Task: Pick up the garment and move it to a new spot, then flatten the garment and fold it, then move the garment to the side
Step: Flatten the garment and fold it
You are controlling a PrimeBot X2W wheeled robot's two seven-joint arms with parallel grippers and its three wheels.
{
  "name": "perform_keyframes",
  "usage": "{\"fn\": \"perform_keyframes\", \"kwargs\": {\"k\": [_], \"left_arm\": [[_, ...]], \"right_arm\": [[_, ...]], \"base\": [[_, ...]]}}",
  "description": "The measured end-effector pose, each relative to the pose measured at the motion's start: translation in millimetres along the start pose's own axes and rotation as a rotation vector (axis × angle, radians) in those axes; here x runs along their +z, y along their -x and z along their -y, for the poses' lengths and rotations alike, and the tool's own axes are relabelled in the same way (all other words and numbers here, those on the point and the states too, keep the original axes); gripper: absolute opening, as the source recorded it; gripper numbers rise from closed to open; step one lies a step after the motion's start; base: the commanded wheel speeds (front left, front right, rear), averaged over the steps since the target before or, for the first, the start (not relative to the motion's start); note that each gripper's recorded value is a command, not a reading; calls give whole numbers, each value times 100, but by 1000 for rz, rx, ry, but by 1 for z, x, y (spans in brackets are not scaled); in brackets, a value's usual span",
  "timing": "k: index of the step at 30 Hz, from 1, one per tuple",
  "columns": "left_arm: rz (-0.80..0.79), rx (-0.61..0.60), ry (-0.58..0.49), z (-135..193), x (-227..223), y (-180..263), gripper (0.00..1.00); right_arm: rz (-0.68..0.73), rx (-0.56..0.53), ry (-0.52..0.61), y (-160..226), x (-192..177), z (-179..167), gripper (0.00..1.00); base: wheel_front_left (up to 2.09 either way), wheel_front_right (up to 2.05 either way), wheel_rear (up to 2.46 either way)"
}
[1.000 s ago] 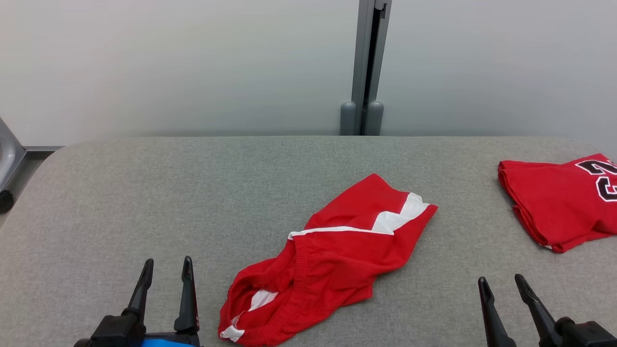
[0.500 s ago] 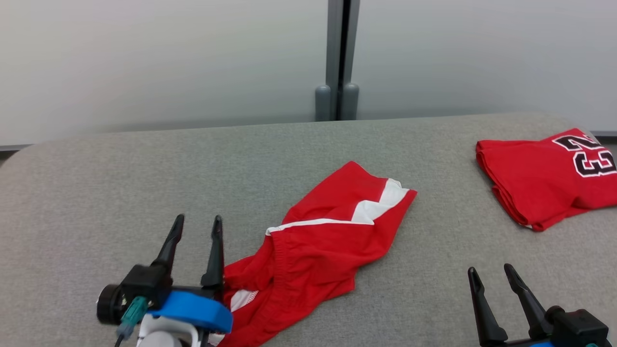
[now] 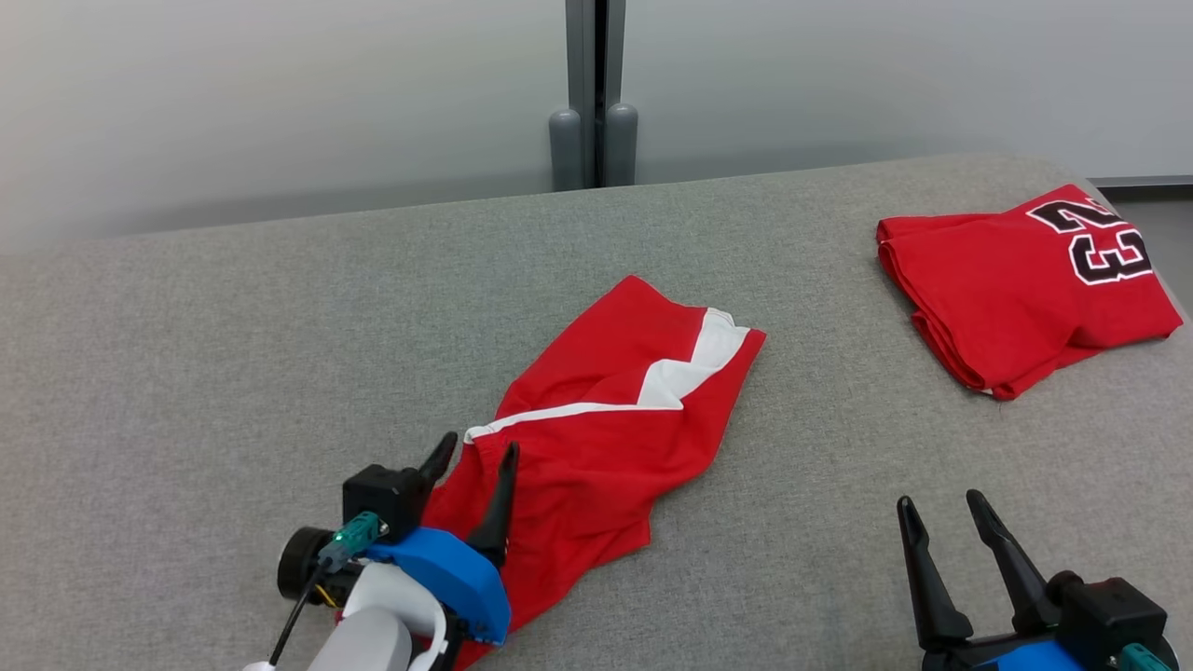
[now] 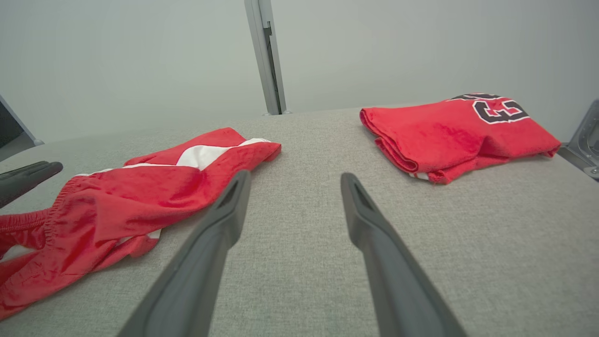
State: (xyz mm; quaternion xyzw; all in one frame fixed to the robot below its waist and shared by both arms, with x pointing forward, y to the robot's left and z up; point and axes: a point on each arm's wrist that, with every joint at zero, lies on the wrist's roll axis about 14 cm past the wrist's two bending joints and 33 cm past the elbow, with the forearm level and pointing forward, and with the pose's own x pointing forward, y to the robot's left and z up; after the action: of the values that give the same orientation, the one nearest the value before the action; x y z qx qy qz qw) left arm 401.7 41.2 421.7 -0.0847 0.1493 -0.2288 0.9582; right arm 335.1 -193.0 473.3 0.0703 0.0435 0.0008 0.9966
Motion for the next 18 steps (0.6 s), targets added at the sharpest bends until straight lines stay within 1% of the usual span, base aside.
{"fn": "perform_keyframes", "kwargs": {"k": [3, 8, 11, 18], "left_arm": [[-71, -14, 18, 3, -18, 1, 100], [-122, -27, 47, 6, -31, 1, 100], [-163, -25, 86, 6, -40, -2, 100], [-205, -68, 122, 13, -36, -29, 100]], "right_arm": [[3, -6, -2, -1, 0, 2, 100], [-3, -11, -3, -2, -2, 3, 100], [-5, -11, -5, -3, -2, 3, 100], [-21, -43, -9, -4, -7, 12, 100]], "base": [[0, 0, 0], [0, 0, 0], [0, 0, 0], [0, 0, 0]]}}
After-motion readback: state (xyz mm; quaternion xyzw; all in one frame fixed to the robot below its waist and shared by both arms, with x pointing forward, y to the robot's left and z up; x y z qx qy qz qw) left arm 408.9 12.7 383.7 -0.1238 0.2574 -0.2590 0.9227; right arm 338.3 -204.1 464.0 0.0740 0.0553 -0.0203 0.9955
